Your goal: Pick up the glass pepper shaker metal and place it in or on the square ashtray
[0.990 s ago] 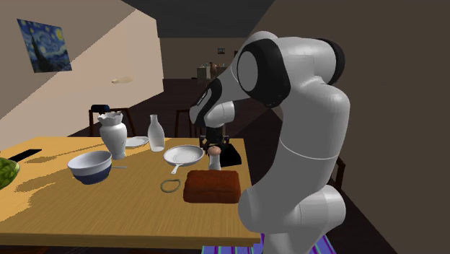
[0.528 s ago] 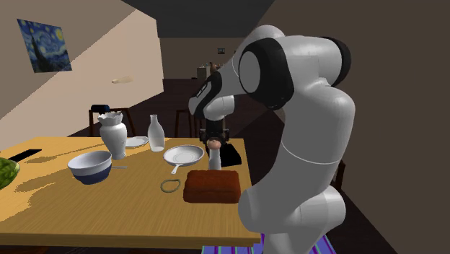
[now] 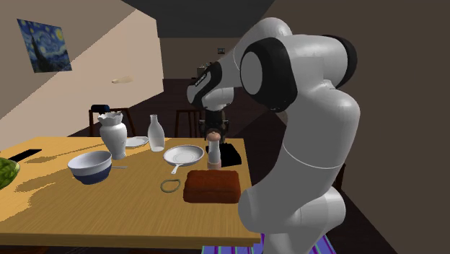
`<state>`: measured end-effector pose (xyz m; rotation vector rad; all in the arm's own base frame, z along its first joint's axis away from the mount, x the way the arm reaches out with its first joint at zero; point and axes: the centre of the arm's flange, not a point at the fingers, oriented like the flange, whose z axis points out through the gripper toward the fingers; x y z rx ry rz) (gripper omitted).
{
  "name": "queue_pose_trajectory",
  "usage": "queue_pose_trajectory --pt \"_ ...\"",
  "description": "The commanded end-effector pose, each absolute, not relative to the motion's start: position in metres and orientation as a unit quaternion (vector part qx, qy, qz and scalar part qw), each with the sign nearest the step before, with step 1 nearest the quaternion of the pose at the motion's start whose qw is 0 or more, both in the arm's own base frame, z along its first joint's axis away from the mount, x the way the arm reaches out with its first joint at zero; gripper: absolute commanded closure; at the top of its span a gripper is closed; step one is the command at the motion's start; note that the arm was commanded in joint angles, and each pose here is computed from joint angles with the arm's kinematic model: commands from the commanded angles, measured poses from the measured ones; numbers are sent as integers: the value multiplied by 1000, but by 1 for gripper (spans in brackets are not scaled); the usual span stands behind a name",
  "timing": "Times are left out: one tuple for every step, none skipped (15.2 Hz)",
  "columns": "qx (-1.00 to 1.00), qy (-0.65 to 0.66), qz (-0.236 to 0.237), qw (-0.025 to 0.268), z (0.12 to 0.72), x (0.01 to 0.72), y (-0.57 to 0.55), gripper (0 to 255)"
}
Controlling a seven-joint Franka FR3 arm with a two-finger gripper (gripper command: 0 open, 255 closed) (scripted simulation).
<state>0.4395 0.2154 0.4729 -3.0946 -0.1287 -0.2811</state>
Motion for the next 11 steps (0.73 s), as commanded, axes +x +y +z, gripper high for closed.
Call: queue_pose_trajectory --pt "-995 -41 -90 16 483 439 214 255" --pt "-995 -41 -90 16 489 439 214 255" --pt "-995 -41 -90 16 494 439 214 255" --pt "-995 -41 -90 16 499 439 214 255" --pt "-995 -41 -90 16 504 439 214 255" --pt "-995 -41 -90 16 510 439 214 255" --pt "-995 -41 -90 16 514 439 214 255" --pt "-995 -41 -90 16 518 452 212 255" --pt "-995 -41 -90 16 522 465 210 255" --pt "-995 -41 -90 16 525 477 209 255" --pt "-995 -41 -90 16 529 490 207 255"
